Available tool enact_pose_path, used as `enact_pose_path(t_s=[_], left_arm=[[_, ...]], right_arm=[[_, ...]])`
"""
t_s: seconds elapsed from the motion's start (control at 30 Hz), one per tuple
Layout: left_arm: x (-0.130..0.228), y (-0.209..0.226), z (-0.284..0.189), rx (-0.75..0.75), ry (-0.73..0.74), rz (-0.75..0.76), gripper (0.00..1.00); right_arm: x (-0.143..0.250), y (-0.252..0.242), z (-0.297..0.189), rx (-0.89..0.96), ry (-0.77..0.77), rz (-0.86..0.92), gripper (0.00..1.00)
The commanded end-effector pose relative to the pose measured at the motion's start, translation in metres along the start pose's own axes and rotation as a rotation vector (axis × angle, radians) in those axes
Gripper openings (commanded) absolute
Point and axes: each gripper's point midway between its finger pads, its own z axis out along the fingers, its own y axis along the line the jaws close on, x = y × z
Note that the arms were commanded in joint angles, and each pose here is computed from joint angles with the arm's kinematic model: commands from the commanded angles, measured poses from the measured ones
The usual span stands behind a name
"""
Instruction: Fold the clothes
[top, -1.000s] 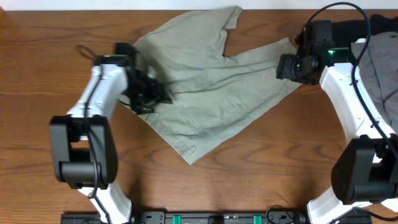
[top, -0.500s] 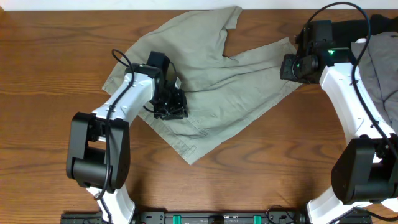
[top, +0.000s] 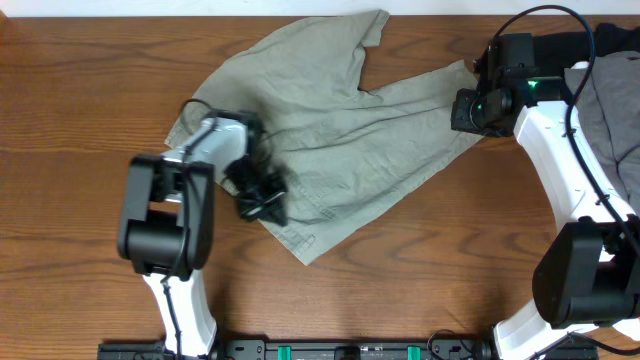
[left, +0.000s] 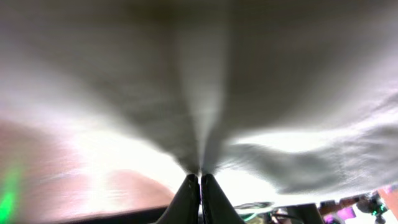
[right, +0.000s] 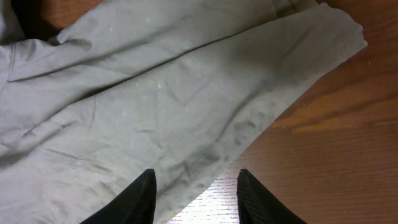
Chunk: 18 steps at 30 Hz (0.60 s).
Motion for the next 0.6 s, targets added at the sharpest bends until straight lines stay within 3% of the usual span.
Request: enact_pose_path(t_s=[0.0,0.13,0.2,0.37,0.57], left_arm=[[-0.012,0.046,-0.015,-0.101,-0.029,-0.035,0.06],[-0.024,0.065,-0.028,-0.045,-0.05,-0.104,0.06],[-0.032,0.067,-0.032,-0.004,-0.07,-0.09,0.06],[-0.042,0.053,-0.042,0.103,-0.121,-0.03,0.06],[-0.038,0.035,-0.065,0.126,-0.227,0.084,0.08]], right_arm=[[0.001,-0.001,0.001,-0.002,0.004,0.006,0.42],[-0.001,-0.004,0.001,0.016,-0.004,0.005,0.49],[-0.004,-0.009,0.002,0.04,-0.015,0.007,0.47],[-0.016,-0.026,0.017,0.047,-0.04,0.056,0.26],[-0.039,-0.064,0.045,0.064,-0.091,0.146,0.01]])
